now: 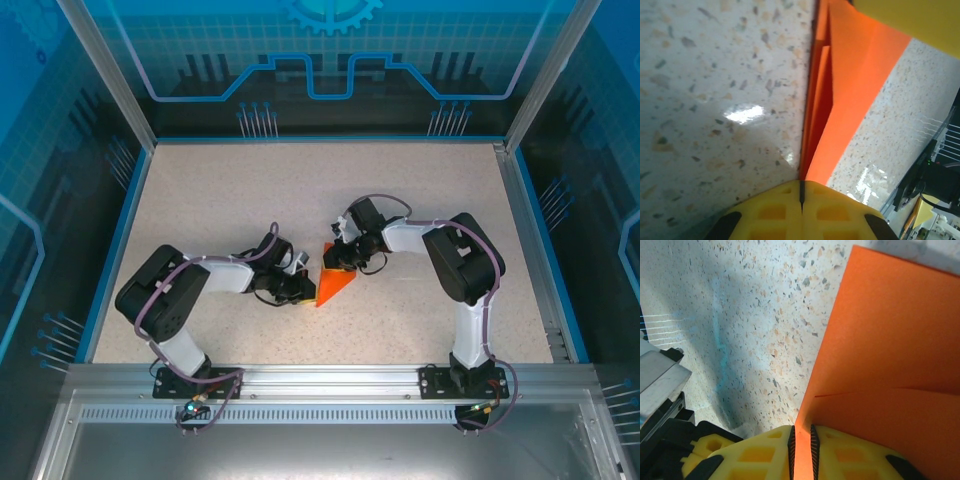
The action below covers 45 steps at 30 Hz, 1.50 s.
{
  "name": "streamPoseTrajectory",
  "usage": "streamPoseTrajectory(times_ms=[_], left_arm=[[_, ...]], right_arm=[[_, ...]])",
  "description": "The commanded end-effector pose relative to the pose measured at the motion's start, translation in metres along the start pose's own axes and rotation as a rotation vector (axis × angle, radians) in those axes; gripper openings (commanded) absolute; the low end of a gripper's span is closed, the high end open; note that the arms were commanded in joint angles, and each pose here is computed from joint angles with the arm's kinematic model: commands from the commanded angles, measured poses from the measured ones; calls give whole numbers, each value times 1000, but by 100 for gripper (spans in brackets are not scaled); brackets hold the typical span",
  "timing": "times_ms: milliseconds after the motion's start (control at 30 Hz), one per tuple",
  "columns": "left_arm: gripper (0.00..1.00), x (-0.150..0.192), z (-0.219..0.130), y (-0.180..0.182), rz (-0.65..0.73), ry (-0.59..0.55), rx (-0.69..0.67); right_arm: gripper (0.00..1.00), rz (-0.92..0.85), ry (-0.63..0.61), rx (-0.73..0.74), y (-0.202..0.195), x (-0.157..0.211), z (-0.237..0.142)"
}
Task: Fold a paper plane with a square sheet of paper (pick it up from the middle)
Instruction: Fourth fold the wing at the center of the table.
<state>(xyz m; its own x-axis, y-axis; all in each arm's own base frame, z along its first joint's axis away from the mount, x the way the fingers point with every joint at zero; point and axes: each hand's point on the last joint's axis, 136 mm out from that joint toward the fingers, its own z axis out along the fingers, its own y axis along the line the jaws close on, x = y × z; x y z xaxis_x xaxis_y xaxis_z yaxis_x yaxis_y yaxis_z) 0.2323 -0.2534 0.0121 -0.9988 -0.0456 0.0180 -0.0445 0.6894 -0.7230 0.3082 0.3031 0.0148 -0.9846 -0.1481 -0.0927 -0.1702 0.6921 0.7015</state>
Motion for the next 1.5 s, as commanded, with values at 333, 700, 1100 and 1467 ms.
streamPoseTrajectory(times_ms=[333, 700, 1100, 1467], left_arm=[[1, 31, 8, 38, -59, 76, -140], [14, -5, -41, -40, 64, -146, -7], [13, -30, 1, -63, 71, -88, 65], [12, -9, 18, -17, 8, -58, -31]], right_arm=[[20, 80, 80, 142, -43, 27, 14], [19, 77, 84, 154, -48, 31, 15], [19, 82, 81, 139, -46, 31, 16], [19, 82, 88, 128, -46, 31, 17]])
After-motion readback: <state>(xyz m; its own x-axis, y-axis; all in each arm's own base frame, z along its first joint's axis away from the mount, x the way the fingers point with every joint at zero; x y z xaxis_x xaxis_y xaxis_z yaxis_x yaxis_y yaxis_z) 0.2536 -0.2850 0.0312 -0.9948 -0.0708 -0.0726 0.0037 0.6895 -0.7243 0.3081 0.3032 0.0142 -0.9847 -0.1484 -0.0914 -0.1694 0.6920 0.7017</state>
